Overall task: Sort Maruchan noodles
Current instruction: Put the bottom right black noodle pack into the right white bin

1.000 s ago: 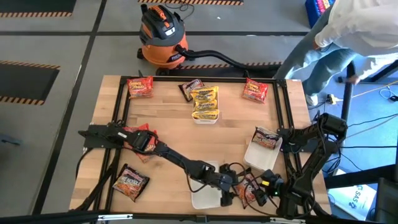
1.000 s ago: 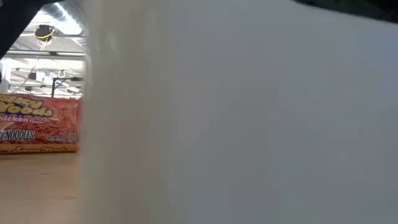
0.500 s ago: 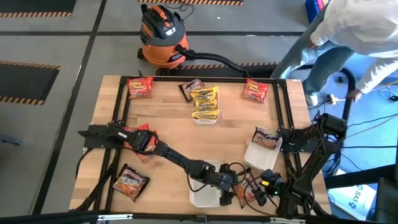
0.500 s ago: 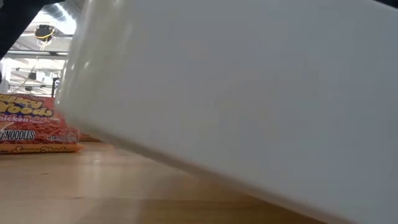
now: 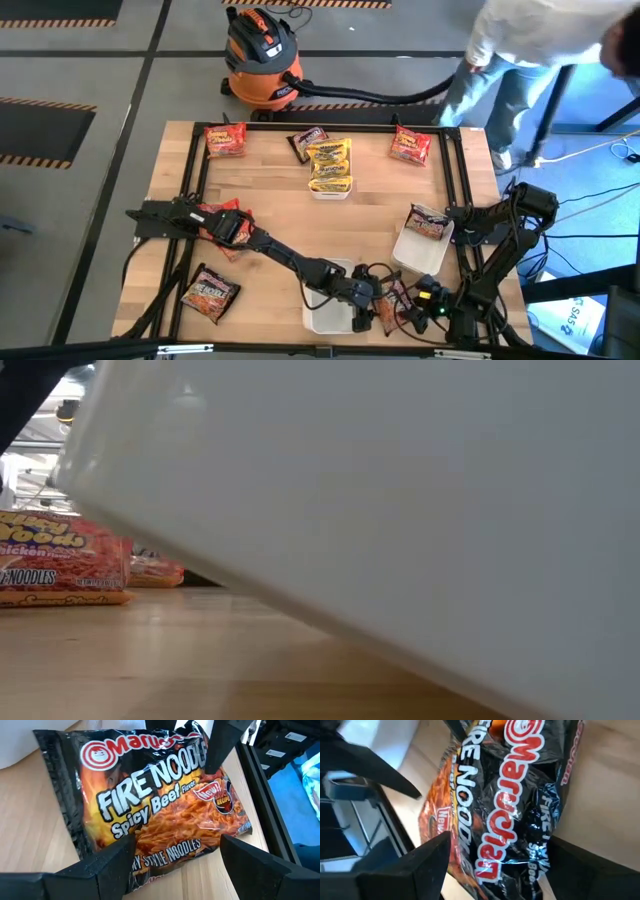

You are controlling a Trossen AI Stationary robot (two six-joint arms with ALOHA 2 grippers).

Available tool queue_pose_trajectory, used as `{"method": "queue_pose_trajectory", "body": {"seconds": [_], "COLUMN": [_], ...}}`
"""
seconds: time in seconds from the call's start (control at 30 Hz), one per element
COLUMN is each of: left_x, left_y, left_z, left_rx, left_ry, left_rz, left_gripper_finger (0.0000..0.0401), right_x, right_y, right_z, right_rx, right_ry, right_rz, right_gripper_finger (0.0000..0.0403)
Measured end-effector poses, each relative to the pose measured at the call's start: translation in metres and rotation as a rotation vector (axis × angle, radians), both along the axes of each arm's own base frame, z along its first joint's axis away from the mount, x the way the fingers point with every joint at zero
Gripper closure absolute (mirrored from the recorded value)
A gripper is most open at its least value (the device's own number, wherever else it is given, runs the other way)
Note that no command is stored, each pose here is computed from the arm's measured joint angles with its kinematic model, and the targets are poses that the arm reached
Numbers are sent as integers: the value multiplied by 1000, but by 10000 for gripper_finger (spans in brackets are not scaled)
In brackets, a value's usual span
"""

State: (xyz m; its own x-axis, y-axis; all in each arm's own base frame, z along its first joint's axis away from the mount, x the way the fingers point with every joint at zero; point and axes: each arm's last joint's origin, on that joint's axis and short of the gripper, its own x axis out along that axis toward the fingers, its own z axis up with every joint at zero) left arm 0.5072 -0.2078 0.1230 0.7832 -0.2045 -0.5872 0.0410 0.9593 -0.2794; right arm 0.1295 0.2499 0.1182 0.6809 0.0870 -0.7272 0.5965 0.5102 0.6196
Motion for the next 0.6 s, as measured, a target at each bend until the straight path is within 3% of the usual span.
{"method": "queue_pose_trajectory", "body": {"seconds": [0.47,0.6], "left_x": [0,0], "left_y": [-2,-2], "left_z": [0,0], "left_rx": [0,0], "left_ry": [-5,-6], "left_rz": [-5,-5], "left_gripper_finger": [113,113], "right_x": [9,19], "right_y": [4,-1], "right_z": [9,8], "right_rx": [-29,-46], "right_ry": [-195,-183], "right_rz": [-33,-49], "right_gripper_finger": [118,118]}}
